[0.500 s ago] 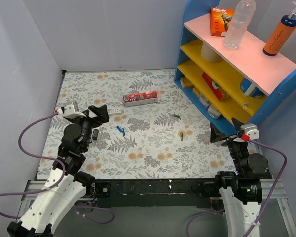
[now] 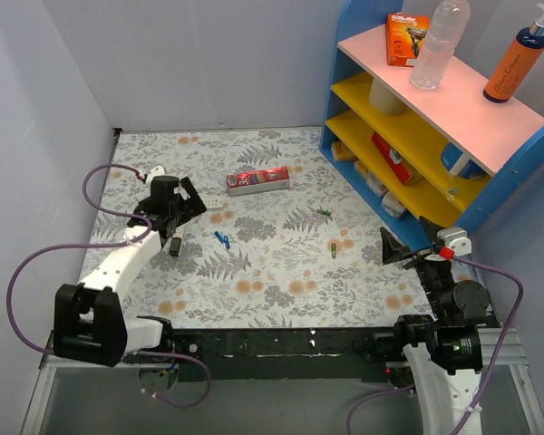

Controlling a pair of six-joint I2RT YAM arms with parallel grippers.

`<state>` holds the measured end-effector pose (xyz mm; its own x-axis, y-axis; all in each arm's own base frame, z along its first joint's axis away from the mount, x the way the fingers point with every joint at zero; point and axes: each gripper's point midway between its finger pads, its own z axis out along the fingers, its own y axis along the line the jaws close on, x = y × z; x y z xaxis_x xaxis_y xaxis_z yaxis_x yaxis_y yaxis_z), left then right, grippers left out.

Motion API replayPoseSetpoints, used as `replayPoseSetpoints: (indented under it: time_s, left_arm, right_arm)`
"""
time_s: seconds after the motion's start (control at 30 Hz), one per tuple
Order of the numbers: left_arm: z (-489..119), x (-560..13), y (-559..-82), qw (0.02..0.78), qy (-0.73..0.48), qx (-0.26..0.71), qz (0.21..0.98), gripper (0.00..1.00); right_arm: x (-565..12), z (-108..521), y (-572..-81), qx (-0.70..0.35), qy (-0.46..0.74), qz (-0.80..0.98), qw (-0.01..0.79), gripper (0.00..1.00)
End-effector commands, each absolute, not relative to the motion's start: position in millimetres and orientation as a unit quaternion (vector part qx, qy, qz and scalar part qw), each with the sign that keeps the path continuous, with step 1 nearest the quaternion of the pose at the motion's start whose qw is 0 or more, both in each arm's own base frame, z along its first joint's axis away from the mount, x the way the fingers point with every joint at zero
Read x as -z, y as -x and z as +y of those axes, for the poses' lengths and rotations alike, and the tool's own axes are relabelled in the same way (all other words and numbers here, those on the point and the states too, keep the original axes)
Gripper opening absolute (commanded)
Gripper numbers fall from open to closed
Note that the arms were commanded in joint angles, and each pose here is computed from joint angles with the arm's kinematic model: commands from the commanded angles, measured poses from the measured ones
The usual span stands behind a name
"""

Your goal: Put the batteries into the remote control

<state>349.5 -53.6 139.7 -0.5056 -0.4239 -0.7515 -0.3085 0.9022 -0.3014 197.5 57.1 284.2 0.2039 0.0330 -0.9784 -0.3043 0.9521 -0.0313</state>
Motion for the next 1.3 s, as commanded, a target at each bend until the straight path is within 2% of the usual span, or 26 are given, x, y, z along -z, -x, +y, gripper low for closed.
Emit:
replayPoseSetpoints:
  time_s: [0.0,0.17,0.47,0.7,0.93,0.97,1.07,1.27]
  left_arm:
    - [-21.6,-116.6,-351.2,0.399,0.255,0.042,0.88,0.98]
    - [-0.2,-86.2,-361.5,0.354,0.272,0.018,0.895,0.98]
    - [-11.5,-53.0,-366.7,0.296,0.236,0.037,0.925,0.98]
    - [-21.8,-35.0,-363.0,0.262,0.22,0.056,0.938,0.83]
    - [-32.9,-27.0,-355.5,0.235,0.209,0.081,0.946,0.61]
    - [-34.5,-28.3,-354.8,0.235,0.207,0.086,0.946,0.54]
    - [-41.0,-34.0,-351.2,0.238,0.2,0.102,0.945,0.44]
    - [-55.7,-50.5,-345.3,0.255,0.176,0.121,0.943,0.28]
  right_arm:
    - [-303.2,57.3,-185.0,-0.111,0.111,0.583,0.797,0.98]
    - [-302.7,58.7,-184.9,-0.115,0.111,0.584,0.796,0.98]
    - [-301.8,59.1,-185.4,-0.115,0.112,0.585,0.795,0.98]
    - [-300.3,58.2,-186.5,-0.114,0.109,0.589,0.793,0.98]
    - [-300.3,57.4,-186.7,-0.113,0.107,0.59,0.793,0.98]
    - [-299.9,57.5,-186.8,-0.113,0.107,0.59,0.792,0.98]
    - [-299.0,60.5,-187.4,-0.118,0.113,0.592,0.789,0.98]
    - [-294.1,81.0,-188.1,-0.154,0.16,0.602,0.767,0.98]
